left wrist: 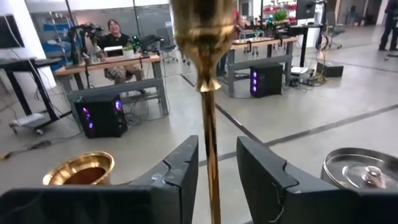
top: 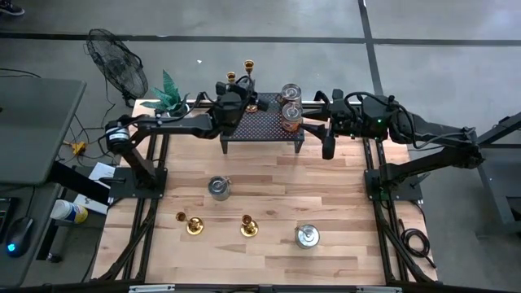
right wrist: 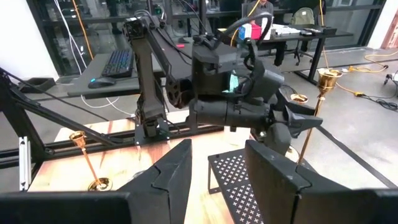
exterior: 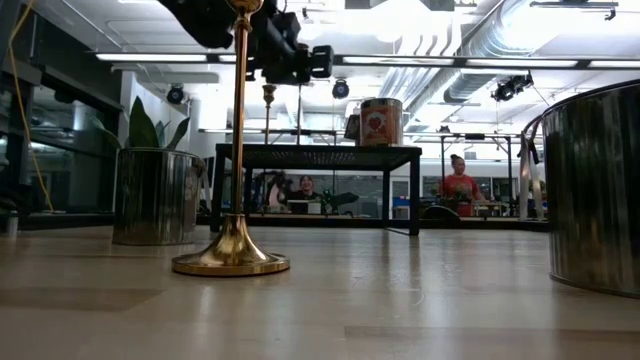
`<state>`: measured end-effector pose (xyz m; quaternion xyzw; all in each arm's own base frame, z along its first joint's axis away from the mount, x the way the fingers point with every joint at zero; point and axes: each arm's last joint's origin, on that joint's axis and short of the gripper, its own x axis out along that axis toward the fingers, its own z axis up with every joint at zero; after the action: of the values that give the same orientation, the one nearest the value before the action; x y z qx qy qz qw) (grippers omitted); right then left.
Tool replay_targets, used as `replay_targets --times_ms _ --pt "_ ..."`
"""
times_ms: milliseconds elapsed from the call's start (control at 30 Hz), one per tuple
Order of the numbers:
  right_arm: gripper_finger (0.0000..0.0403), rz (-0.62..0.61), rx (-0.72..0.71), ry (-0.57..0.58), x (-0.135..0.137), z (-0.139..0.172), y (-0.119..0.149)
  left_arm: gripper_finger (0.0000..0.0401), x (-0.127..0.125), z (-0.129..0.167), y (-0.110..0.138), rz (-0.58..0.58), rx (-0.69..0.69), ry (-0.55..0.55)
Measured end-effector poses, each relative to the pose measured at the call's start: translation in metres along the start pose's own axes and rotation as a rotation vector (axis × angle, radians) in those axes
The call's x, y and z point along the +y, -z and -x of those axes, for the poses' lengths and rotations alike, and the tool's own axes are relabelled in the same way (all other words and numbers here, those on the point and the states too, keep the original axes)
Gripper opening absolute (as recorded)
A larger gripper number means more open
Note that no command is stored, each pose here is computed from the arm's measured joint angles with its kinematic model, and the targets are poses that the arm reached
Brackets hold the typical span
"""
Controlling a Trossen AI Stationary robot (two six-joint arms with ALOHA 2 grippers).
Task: Pick & Place candle stick holders
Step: Put the gold candle holder on the shelf
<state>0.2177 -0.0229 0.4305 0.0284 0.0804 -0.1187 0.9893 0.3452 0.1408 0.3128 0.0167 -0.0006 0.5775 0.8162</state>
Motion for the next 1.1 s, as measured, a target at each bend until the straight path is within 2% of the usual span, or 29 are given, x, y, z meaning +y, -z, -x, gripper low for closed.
replay_targets --times_ms 267,633,833,1100 --pt "0.0140 0.000 0.000 -0.001 0.000 0.000 0.000 0.0108 -0.005 0.018 -0.012 -0.027 -0.021 0.023" --pt "0.0140 0.002 0.016 0.000 0.000 0.000 0.002 0.0108 -0.002 0.036 -0.026 -0.093 -0.022 -0.087" --pt "0.0140 0.002 0.068 0.003 0.000 0.000 0.007 0.0108 -0.001 0.069 -0.050 -0.132 -0.042 -0.088" --pt "0.0140 0.003 0.073 0.002 0.000 0.000 0.007 0.0108 0.017 0.127 -0.090 -0.137 -0.051 -0.077"
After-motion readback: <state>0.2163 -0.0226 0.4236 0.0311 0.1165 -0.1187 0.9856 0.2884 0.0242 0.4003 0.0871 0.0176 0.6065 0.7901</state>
